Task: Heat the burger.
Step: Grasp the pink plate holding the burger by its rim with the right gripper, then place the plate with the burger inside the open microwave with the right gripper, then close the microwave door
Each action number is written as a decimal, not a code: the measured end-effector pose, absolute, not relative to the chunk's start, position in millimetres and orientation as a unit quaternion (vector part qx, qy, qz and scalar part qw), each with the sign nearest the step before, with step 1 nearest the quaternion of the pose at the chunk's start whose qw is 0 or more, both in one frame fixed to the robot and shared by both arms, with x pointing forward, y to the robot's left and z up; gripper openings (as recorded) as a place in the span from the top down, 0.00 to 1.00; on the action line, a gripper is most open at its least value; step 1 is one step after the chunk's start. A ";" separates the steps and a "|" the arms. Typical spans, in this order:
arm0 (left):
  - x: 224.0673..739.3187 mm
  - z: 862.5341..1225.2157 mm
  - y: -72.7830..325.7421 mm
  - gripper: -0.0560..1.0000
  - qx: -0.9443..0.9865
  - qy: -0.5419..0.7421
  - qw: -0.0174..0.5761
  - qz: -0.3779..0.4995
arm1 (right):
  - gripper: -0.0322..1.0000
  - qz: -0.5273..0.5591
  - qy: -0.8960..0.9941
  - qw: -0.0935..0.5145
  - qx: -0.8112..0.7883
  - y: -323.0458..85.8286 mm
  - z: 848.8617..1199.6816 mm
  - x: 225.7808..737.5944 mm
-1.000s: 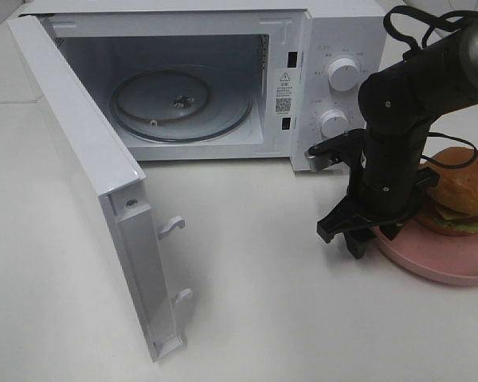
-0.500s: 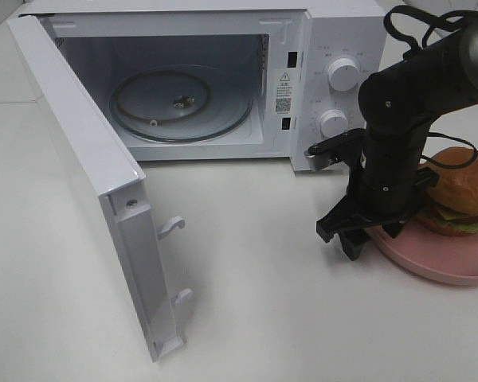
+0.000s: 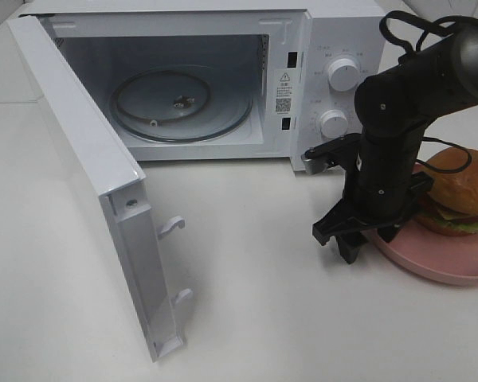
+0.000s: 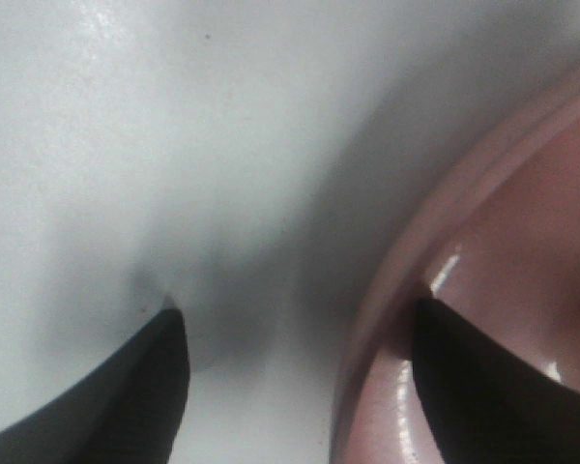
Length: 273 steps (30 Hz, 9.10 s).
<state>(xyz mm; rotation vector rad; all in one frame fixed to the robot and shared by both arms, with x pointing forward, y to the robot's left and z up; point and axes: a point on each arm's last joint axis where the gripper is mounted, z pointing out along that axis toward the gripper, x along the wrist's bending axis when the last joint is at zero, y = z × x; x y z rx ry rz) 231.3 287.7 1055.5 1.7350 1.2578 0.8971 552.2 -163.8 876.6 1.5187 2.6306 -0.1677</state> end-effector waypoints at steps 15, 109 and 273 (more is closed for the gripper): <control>231.3 1055.5 287.7 0.95 0.685 0.497 0.398 0.354 | 0.90 -0.074 0.869 0.056 0.486 -167.5 878.3 552.3; 231.3 1055.5 287.7 0.95 0.685 0.497 0.398 0.354 | 0.94 -0.047 0.931 0.242 -0.269 -134.0 911.7 416.5; 231.3 1055.5 287.7 0.95 0.685 0.497 0.398 0.354 | 0.33 0.174 0.943 0.179 0.222 -2.0 969.1 633.5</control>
